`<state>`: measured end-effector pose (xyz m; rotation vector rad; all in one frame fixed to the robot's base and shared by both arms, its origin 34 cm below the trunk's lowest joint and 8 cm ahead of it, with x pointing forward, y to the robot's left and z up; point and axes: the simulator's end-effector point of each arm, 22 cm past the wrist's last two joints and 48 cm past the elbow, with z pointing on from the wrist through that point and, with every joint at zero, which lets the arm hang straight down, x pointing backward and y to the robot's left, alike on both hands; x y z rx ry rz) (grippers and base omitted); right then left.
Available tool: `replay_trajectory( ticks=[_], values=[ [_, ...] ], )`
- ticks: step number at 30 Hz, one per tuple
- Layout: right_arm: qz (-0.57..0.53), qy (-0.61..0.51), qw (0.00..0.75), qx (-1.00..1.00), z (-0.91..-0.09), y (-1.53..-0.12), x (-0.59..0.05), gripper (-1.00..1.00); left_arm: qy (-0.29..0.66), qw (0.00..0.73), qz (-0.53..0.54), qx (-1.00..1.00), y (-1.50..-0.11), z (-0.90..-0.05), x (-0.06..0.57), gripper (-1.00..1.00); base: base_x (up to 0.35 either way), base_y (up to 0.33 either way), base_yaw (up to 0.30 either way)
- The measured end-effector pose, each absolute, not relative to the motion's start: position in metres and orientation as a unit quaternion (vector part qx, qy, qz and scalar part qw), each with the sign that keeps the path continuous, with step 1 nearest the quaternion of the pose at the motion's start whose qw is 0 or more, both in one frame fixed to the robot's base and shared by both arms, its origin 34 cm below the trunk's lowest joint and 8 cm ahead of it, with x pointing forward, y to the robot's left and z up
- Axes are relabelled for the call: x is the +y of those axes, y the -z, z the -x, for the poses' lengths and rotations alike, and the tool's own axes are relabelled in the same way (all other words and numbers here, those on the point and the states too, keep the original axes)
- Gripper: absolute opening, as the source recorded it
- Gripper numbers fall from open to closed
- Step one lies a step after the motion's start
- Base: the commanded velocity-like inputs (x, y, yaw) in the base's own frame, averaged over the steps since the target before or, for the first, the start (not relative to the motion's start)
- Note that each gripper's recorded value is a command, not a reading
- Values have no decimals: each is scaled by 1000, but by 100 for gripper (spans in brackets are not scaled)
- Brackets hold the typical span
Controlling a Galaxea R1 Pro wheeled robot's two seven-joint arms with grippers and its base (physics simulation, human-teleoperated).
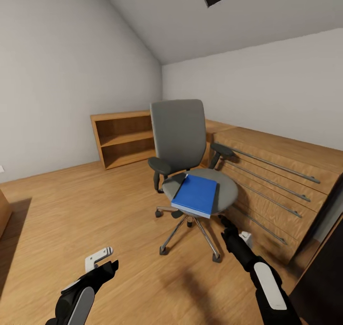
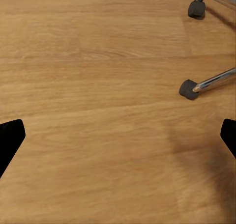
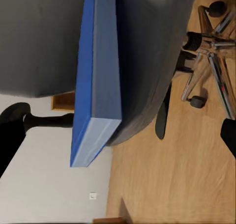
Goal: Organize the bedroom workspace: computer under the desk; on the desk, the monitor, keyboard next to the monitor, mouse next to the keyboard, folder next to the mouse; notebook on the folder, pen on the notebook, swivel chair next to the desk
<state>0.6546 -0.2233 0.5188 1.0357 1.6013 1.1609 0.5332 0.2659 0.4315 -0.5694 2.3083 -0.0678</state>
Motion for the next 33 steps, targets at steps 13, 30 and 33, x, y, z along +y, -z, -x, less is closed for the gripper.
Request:
replay_trajectory(
  ticks=[13,30,33],
  values=[
    [-416,-478,415,653,-651,-506,-194,100,25,372,221,901,-430,-533,267,100,67,31,0],
    [-413,-480,419,650,-651,-514,-194,100,25,375,221,900,-434,-533,267,100,69,46,0],
    [-412,-481,421,649,-651,-516,-194,100,25,377,221,899,-436,-533,267,100,0,0,0]
  ],
)
